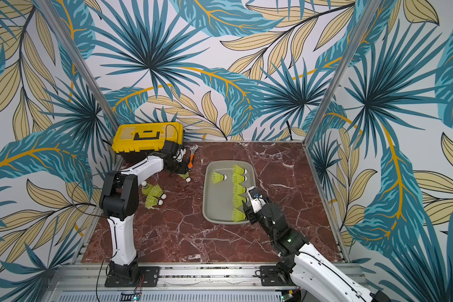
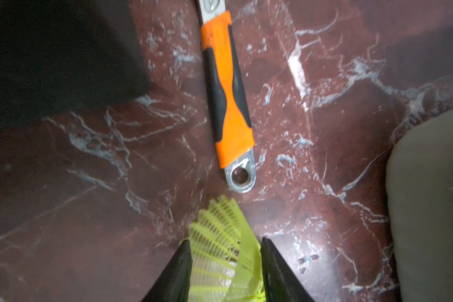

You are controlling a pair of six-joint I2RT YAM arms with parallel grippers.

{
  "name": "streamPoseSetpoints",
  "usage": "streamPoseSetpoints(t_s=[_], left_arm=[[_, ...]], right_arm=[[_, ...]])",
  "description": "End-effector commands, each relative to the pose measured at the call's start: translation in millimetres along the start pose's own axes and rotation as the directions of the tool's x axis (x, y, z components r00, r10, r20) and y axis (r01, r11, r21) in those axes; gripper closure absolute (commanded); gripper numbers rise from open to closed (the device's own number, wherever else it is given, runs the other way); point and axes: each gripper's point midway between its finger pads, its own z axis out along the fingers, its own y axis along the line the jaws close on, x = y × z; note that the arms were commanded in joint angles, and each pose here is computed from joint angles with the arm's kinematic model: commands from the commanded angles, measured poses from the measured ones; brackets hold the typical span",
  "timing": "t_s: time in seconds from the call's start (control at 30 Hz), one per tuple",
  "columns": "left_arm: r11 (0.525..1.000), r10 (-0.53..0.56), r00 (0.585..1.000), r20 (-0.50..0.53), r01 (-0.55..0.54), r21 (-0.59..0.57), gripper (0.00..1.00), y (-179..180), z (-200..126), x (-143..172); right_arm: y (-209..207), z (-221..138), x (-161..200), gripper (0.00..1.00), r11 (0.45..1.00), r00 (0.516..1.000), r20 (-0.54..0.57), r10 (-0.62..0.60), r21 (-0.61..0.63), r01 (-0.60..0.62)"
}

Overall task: Put the shuttlecocks into the storage box
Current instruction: Pick up the shuttlecock at the center of the board.

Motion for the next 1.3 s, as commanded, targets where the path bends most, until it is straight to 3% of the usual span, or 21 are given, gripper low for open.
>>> streamPoseSetpoints(t_s=[0.0,0.2,0.3,0.4,0.53,0.8,1.07,1.27], left_arm=[[0.999,-0.033,0.998,-0.05,0.031,-0.037,0.63,6.5,-23.4,10.2],[0.996,-0.084,0.994,-0.072,0.084,-0.008,0.84,-0.1,-40.5,27.4],[0.99,-0.129,0.989,-0.075,0.133,0.048,0.95,-10.3,-47.3,33.9],[0.972,-0.192,0.979,-0.063,0.199,0.125,1.0,-23.7,-56.6,38.2],[0.926,-0.286,0.957,-0.052,0.29,0.241,1.0,-42.8,-75.7,44.7],[0.773,-0.473,0.881,0.026,0.401,0.491,1.0,-80.5,-135.4,44.6],[0.675,-0.541,0.838,0.067,0.385,0.629,1.0,-119.4,-180.0,38.2],[0.633,-0.556,0.829,0.064,0.373,0.678,1.0,-137.2,-196.1,36.2]], right_arm=[[3.5,1.8,5.7,0.31,1.0,1.0,0.001,0.017,-0.013,-0.017],[5.5,3.5,6.8,0.31,1.0,1.0,0.001,0.023,-0.021,-0.023],[6.2,4.5,6.4,0.31,0.999,1.0,0.001,0.026,-0.024,-0.026],[9.5,6.0,5.3,0.31,0.999,1.0,0.0,0.027,-0.042,-0.027],[16.5,8.4,0.7,0.31,0.997,1.0,-0.004,0.027,-0.079,-0.027],[52.7,21.0,-16.5,0.33,0.964,1.0,-0.015,0.023,-0.266,-0.027],[100.0,44.9,-31.4,0.35,0.878,0.998,-0.06,-0.005,-0.479,-0.024],[124.0,63.6,-46.0,0.36,0.832,0.998,-0.033,-0.051,-0.554,0.024]])
